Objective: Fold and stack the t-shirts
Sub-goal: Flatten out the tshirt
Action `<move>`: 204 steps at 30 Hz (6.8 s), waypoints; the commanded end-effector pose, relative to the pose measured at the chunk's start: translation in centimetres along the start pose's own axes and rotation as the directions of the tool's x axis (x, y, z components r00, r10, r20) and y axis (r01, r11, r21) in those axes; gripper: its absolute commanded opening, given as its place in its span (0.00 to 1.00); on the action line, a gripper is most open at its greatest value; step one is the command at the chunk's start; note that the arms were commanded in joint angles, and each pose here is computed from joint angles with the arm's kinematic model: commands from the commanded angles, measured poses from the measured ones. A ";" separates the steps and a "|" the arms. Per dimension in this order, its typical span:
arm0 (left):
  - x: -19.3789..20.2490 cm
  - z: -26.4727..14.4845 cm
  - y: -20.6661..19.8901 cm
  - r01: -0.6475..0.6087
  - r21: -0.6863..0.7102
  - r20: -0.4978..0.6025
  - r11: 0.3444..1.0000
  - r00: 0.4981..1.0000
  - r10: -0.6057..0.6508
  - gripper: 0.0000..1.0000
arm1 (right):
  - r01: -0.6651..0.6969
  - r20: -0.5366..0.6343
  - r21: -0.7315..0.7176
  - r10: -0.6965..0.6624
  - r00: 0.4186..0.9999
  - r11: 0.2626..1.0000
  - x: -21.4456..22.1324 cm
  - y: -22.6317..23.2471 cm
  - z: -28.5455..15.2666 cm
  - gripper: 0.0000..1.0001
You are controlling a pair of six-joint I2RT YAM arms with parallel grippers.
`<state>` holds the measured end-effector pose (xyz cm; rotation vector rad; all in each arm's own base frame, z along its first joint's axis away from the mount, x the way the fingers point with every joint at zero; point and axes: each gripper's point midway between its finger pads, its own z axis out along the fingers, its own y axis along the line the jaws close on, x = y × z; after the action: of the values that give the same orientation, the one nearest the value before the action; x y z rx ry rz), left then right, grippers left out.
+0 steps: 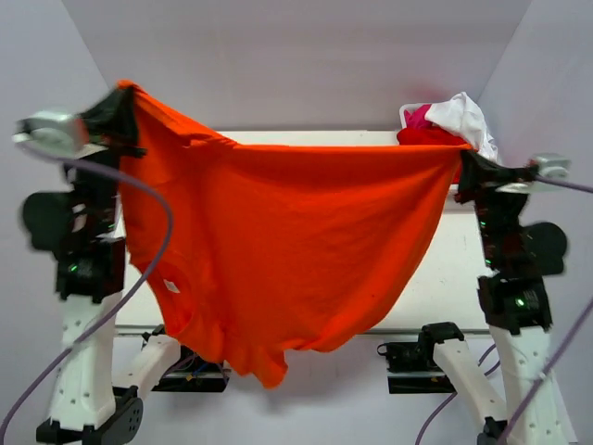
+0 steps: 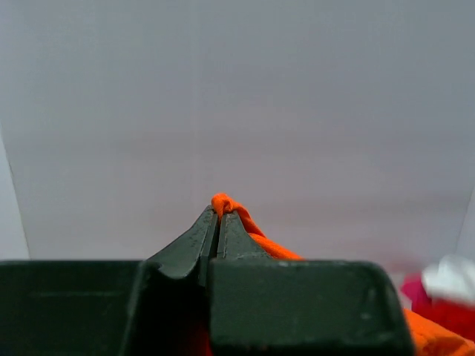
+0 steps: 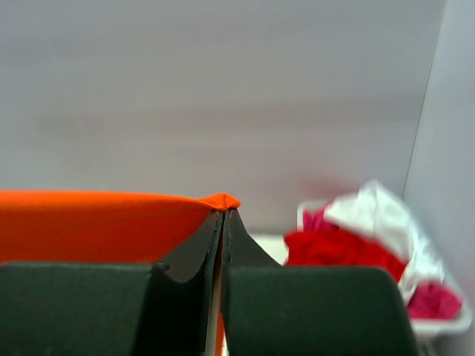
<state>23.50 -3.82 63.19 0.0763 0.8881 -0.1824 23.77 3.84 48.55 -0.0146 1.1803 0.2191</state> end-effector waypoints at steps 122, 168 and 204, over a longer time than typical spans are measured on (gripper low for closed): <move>54.3 -39.0 0.4 -0.429 -0.268 -0.823 0.863 -0.364 -0.437 0.87 | 0.082 -0.958 0.213 0.192 0.211 0.973 39.2 -1.2 -11.5 0.00; 54.3 -38.3 0.5 -0.406 -0.271 -0.836 0.873 -0.351 -0.422 0.90 | 0.042 -0.898 0.392 0.373 0.233 0.919 43.2 -1.5 -14.3 0.50; 54.0 -38.4 0.7 -0.410 -0.271 -0.841 0.871 -0.339 -0.421 0.90 | -0.188 -0.904 0.345 0.379 0.199 0.920 40.4 3.5 -10.6 0.00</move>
<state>32.30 -6.73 1.14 -0.4072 2.6924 0.0982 25.08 10.56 3.44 0.3606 2.5910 0.4070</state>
